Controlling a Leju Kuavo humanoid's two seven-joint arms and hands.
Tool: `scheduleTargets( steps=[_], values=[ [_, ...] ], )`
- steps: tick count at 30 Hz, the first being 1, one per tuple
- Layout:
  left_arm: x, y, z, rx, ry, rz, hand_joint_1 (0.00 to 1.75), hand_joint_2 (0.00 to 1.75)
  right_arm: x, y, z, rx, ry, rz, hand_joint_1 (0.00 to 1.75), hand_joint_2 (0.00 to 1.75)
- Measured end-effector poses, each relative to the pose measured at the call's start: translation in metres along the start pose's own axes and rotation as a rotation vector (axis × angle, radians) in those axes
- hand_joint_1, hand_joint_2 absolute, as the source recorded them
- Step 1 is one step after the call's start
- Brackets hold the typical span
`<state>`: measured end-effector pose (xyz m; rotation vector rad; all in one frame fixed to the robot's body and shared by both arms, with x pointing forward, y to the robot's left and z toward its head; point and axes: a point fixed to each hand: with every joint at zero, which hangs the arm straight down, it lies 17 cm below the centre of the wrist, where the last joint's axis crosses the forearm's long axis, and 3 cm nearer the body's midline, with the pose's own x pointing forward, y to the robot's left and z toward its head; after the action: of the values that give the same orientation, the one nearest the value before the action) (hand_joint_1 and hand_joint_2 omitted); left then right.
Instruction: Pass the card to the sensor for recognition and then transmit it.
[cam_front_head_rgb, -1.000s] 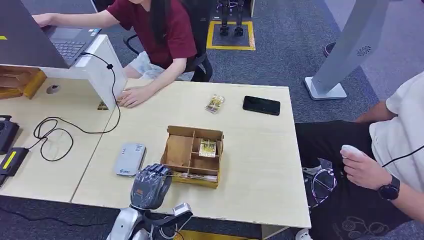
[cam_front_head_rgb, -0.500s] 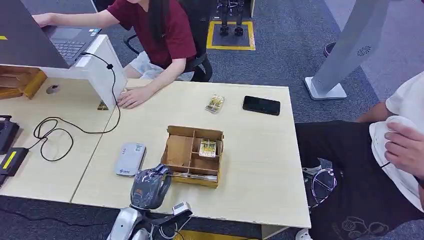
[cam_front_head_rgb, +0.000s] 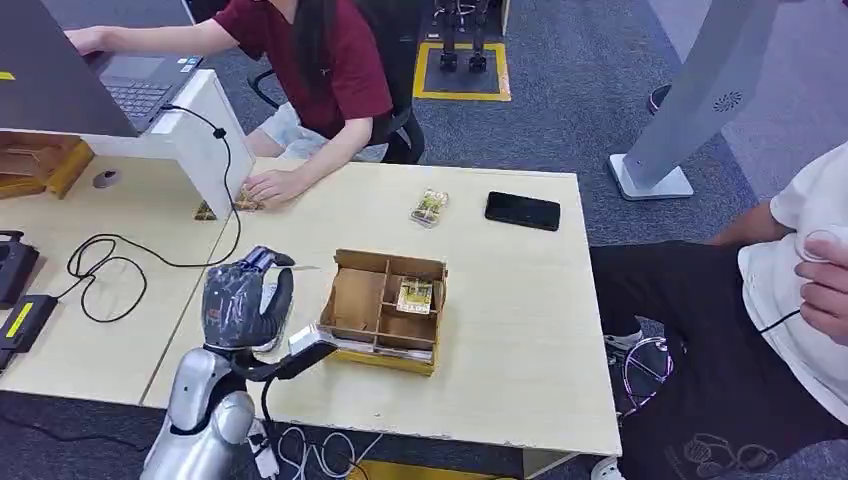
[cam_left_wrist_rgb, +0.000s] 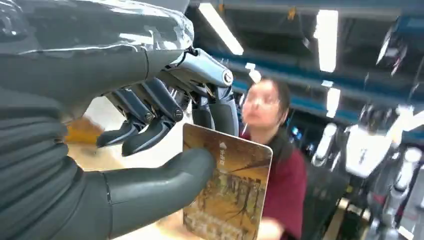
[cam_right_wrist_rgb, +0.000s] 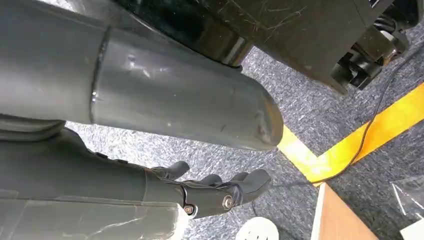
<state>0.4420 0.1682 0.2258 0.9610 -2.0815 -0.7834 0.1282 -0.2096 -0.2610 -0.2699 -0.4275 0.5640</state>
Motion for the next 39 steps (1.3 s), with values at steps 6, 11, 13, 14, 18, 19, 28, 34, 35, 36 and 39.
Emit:
scheduleTargets(
  steps=[6,11,13,14,18,19,28,34,35,36,39],
  values=[
    [0.005,0.015,-0.005,0.027,-0.035,-0.016,1.75,1.75,0.0,0.0,0.0,0.0,-0.001,0.0,0.0,0.0],
    [0.007,0.022,-0.006,0.043,-0.05,-0.035,1.75,1.75,0.0,0.0,0.0,0.0,0.0,0.0,0.0,0.0],
    [0.003,0.027,-0.009,0.051,-0.052,-0.055,1.75,1.75,0.0,0.0,0.0,0.0,0.0,0.0,0.0,0.0],
    [0.002,0.031,-0.013,0.056,-0.056,-0.058,1.75,1.75,0.0,0.0,0.0,0.0,0.0,0.0,0.0,0.0],
    [-0.008,0.051,-0.026,0.084,-0.063,-0.085,1.75,1.75,0.0,0.0,0.0,0.0,0.0,0.0,0.0,0.0],
    [-0.01,0.054,-0.028,0.088,-0.061,-0.097,1.75,1.75,0.0,0.0,0.0,0.0,0.0,0.0,0.0,0.0],
    [-0.015,0.074,-0.053,0.138,-0.064,-0.145,1.75,1.75,0.001,0.0,0.0,0.0,-0.003,0.0,0.0,0.0],
    [-0.027,0.08,-0.062,0.157,-0.02,-0.214,1.75,1.75,0.001,0.001,0.0,0.01,0.0,0.002,0.0,0.0],
    [-0.033,0.082,-0.066,0.166,0.002,-0.226,1.75,1.75,0.001,0.002,0.0,0.015,0.003,0.004,0.0,0.0],
    [-0.039,0.084,-0.072,0.178,0.019,-0.245,1.75,1.75,0.001,0.002,0.0,0.017,0.004,0.006,0.0,0.0],
    [-0.058,0.084,-0.086,0.196,0.062,-0.329,1.75,1.75,0.007,0.001,-0.001,0.02,-0.005,0.016,0.0,0.0]
  ],
)
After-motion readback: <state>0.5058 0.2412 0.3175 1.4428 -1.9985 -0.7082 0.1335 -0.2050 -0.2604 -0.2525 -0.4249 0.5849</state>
